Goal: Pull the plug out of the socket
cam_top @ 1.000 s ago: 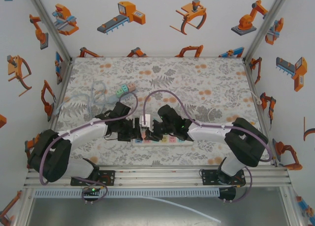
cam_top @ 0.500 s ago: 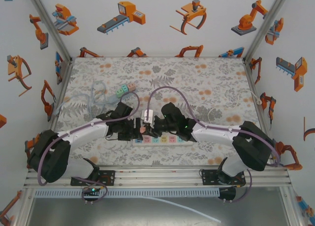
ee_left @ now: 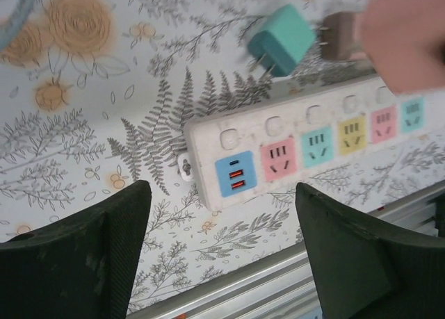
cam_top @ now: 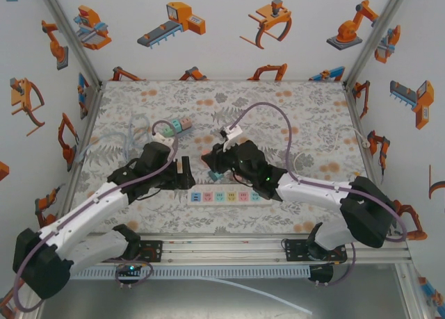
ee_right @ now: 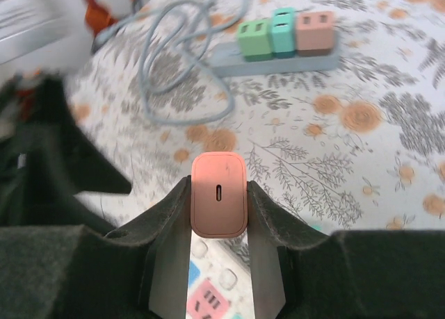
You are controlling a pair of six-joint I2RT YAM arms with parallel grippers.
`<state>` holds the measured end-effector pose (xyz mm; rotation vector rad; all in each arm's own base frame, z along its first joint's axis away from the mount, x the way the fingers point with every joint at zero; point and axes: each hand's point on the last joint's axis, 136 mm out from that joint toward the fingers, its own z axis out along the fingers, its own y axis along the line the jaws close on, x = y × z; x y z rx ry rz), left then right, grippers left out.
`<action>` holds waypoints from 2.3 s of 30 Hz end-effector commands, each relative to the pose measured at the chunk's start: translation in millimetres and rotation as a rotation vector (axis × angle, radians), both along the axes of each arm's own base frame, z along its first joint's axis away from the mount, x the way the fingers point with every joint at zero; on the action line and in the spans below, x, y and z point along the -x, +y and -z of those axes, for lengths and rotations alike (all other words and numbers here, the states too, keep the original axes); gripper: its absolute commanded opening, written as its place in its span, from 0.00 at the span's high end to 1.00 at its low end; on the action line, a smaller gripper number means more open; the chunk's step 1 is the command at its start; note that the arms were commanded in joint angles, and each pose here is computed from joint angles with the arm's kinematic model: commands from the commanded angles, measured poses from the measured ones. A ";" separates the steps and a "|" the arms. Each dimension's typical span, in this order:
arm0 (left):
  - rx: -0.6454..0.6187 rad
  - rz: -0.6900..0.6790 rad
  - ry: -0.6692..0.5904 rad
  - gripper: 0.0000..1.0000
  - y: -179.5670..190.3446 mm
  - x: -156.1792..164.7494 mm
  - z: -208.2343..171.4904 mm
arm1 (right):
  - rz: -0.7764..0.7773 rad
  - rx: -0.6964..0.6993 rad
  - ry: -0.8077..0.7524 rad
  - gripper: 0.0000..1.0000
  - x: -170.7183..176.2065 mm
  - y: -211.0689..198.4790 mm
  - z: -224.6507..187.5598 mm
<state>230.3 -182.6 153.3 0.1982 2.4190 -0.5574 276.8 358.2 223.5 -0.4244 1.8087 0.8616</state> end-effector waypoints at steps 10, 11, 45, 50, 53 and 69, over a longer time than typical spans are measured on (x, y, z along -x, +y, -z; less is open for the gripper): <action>0.060 0.023 -0.298 0.03 20.6 8.0 -73.1 | 0.372 -0.296 0.373 0.93 -47.4 -0.6 52.4; 0.059 0.018 -0.301 0.03 22.1 8.2 -73.5 | 0.368 -0.291 0.390 0.92 -48.0 3.0 59.2; 0.030 -0.010 -0.257 0.03 26.1 7.0 -52.4 | 0.280 -0.063 0.592 0.53 -27.9 26.3 145.8; 0.019 -0.027 -0.262 0.03 29.6 6.1 -52.6 | 0.292 -0.062 0.572 0.52 -24.7 15.7 132.8; -0.004 -0.057 -0.261 0.03 35.4 3.5 -52.3 | 0.299 -0.055 0.544 0.52 -22.6 7.1 119.7; -0.219 -0.132 -0.170 0.01 61.8 -105.0 -52.5 | 0.179 0.427 -0.284 0.01 -14.2 -67.7 -30.4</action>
